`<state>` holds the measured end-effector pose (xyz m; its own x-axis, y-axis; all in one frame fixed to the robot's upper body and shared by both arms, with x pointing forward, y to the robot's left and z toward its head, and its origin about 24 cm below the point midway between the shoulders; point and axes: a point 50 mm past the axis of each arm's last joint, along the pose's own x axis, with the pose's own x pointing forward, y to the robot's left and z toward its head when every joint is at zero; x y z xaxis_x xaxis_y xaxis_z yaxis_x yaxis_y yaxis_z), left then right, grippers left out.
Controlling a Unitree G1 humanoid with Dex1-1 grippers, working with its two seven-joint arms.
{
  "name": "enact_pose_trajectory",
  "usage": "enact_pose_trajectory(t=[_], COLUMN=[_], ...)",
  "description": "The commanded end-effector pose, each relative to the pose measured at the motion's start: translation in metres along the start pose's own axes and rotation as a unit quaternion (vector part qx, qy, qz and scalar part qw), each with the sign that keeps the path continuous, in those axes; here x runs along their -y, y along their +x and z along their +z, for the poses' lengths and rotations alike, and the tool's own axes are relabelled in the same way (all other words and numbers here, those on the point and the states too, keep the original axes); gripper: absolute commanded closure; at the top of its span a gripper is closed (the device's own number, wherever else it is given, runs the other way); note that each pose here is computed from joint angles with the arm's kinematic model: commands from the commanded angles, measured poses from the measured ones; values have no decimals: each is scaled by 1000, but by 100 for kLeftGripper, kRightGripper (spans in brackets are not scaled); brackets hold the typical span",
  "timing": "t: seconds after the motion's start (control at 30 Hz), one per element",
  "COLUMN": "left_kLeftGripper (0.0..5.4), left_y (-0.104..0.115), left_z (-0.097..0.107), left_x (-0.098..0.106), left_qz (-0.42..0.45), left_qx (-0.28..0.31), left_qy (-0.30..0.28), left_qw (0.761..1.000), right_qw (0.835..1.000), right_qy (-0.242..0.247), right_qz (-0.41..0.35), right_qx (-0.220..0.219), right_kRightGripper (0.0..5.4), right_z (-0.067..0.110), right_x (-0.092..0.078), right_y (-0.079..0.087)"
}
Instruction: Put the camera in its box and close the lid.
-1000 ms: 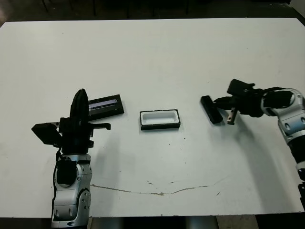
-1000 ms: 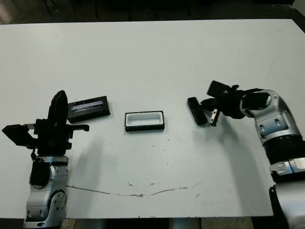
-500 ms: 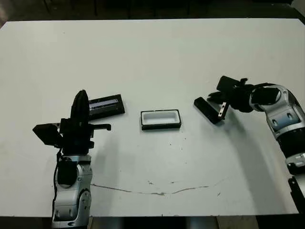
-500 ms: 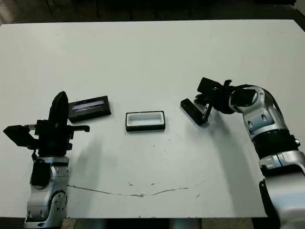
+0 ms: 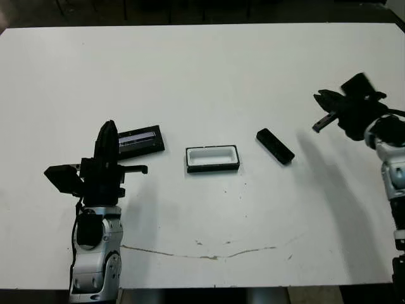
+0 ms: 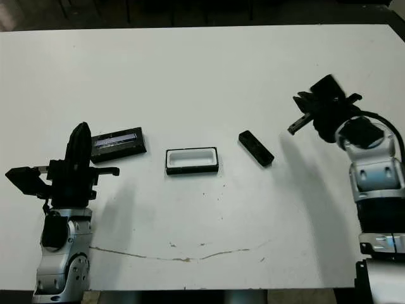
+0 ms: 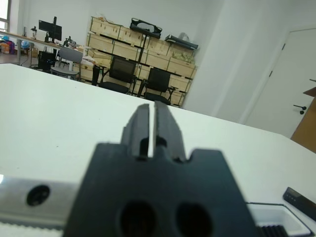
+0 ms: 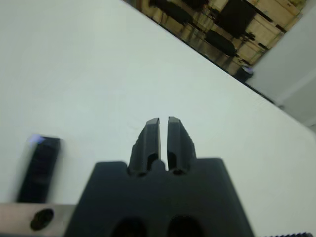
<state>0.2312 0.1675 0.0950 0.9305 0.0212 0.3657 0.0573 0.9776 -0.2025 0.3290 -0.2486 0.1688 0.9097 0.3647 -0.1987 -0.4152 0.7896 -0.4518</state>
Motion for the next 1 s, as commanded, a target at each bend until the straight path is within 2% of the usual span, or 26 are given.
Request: enact_pose_trajectory(t=[0.03,0.13,0.27,0.5,1.0], left_kLeftGripper=[539,539,540,540,540], left_y=[-4,-4,-4,-6,-8], left_z=[-3,-2,-1,-2,-3], left_x=[-3,-3,-3,-6,-8], left_qz=[7,6,5,6,6], left_qx=[-14,-13,-13,-14,-19], left_qy=[1,-1,-4,-7,-14], left_qw=[1000,1000,1000,1000,1000], right_qw=[999,997,992,989,989], right_qy=[19,26,92,108,104], right_qz=[45,65,82,101,105], right_qx=[-9,-13,-20,-23,-28], right_kRightGripper=[540,540,513,397,138], right_z=[-7,-8,-11,-16,-33], right_x=[-12,-24,-42,-70,-83], right_y=[-10,-16,-23,-31,-23])
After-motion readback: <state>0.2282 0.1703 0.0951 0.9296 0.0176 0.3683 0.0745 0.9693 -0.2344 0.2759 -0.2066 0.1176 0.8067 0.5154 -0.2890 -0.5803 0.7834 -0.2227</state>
